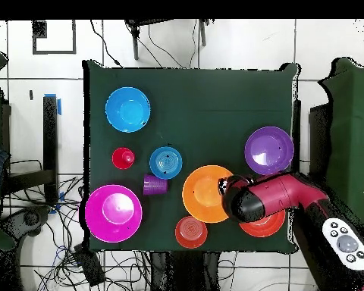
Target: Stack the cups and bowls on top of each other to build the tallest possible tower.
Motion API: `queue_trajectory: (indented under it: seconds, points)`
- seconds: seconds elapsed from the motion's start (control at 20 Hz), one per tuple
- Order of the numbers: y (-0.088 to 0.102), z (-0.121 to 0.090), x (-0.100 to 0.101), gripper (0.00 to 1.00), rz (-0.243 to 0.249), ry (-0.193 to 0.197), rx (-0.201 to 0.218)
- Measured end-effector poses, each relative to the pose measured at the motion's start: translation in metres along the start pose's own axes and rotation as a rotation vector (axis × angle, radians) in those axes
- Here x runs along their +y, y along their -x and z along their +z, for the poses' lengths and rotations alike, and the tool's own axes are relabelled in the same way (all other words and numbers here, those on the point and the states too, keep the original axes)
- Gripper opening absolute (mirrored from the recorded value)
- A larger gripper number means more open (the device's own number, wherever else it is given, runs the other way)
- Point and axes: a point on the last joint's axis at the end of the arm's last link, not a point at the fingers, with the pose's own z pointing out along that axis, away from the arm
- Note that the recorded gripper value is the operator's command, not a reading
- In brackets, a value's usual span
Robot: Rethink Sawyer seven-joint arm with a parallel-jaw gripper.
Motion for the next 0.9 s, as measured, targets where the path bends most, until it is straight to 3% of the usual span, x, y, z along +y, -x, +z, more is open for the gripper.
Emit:
queue_trajectory:
  seconds: [0.5, 0.9]
  points:
    - [-0.028, 0.027, -0.002, 1.0, 0.06, 0.069, 0.047]
    - [-0.051, 0.054, 0.017, 1.0, -0.003, 0.096, 0.078]
